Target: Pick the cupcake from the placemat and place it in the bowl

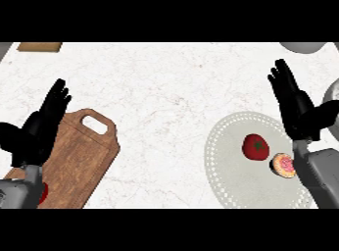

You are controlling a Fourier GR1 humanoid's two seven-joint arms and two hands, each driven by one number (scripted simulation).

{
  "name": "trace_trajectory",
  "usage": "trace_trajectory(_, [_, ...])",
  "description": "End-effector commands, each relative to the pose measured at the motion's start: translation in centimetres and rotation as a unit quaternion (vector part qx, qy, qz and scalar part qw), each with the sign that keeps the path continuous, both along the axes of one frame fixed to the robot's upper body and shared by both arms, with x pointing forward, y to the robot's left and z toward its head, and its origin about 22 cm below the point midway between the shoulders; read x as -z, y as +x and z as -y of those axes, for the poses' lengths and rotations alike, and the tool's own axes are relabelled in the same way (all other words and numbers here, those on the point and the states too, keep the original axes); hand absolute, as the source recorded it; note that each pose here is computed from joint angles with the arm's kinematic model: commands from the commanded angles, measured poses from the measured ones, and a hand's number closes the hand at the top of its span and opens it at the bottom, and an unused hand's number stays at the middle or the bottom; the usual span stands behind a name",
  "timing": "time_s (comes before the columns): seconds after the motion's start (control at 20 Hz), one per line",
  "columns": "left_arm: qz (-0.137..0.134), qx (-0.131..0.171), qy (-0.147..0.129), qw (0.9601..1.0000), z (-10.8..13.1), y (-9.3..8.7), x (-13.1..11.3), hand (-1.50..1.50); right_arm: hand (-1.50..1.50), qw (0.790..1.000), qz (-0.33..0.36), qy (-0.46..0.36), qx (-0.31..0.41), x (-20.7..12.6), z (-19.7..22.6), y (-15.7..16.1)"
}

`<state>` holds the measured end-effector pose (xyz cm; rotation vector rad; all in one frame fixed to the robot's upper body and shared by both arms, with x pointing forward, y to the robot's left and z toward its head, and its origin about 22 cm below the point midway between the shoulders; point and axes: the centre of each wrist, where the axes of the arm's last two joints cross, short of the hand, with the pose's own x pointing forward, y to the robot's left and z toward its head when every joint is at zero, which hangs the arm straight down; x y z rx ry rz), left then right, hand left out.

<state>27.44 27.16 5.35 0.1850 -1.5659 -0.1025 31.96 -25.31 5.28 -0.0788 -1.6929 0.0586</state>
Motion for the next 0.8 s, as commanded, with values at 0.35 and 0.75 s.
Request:
trace_trajectory(0.35, [0.101,-0.068,-0.011,0.9925,-4.3,1.0,-3.4,0.00,-1.50,0.964,0.141,-0.194,-0.117,-3.0,-3.7,-2.3])
trace_trajectory(0.75, [0.105,-0.074,-0.017,0.9916,-5.4,1.2,-3.7,0.00,-1.50,0.952,0.204,-0.202,-0.105,-1.2,-5.8,-14.1])
